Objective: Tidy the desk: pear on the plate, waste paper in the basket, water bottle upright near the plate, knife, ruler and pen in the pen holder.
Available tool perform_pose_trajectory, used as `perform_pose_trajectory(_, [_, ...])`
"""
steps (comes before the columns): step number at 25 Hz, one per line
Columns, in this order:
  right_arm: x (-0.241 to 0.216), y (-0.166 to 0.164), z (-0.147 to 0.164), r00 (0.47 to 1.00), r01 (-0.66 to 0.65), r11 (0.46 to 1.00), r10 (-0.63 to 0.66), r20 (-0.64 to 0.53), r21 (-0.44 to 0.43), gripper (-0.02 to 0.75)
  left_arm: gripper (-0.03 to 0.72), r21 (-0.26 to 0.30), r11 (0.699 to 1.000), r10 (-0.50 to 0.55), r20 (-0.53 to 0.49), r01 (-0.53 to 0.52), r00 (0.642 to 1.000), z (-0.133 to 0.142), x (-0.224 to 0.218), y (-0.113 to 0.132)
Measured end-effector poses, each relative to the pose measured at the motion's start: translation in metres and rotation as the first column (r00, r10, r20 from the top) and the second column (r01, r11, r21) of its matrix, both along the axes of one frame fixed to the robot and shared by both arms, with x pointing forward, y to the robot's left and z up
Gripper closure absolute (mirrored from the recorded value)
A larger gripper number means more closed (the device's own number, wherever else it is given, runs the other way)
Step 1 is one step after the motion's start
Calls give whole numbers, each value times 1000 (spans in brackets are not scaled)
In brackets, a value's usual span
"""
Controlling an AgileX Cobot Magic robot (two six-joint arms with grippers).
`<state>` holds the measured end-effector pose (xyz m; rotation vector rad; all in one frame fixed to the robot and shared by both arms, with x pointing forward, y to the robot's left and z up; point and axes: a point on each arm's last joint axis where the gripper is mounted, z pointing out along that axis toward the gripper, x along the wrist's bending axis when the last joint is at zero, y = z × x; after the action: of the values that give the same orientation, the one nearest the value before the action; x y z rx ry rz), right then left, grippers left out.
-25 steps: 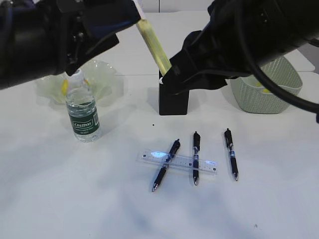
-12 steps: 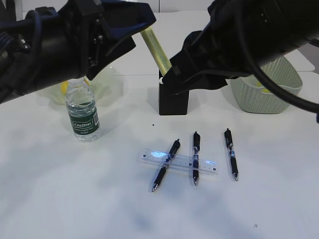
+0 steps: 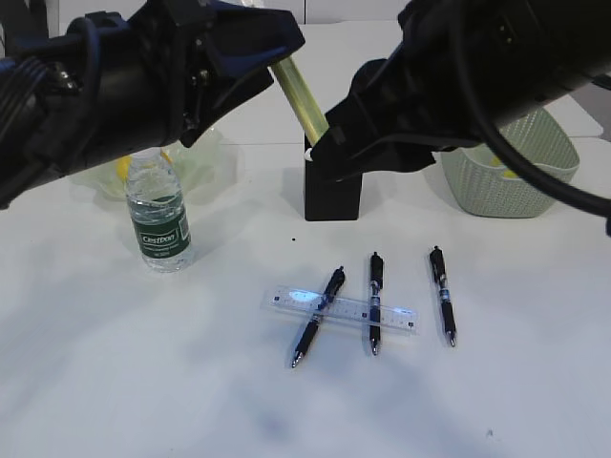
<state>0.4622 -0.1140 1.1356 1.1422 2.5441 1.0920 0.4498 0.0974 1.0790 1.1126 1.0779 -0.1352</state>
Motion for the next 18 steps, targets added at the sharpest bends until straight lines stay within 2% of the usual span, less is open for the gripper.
perform_pose_trajectory(4, [0, 0, 0, 1000, 0, 1000, 0, 0, 0, 612, 451, 0, 1000, 0, 0, 0, 1000, 0, 0, 0])
perform_pose_trajectory(6, [0, 0, 0, 1000, 0, 1000, 0, 0, 0, 612, 485, 0, 1000, 0, 0, 0, 1000, 0, 0, 0])
perform_pose_trajectory(14, [0, 0, 0, 1000, 0, 1000, 0, 0, 0, 612, 589, -1, 1000, 0, -2, 0, 1000, 0, 0, 0])
perform_pose_trajectory(18, [0, 0, 0, 1000, 0, 1000, 0, 0, 0, 612, 608, -3, 1000, -2, 0, 2, 1000, 0, 0, 0])
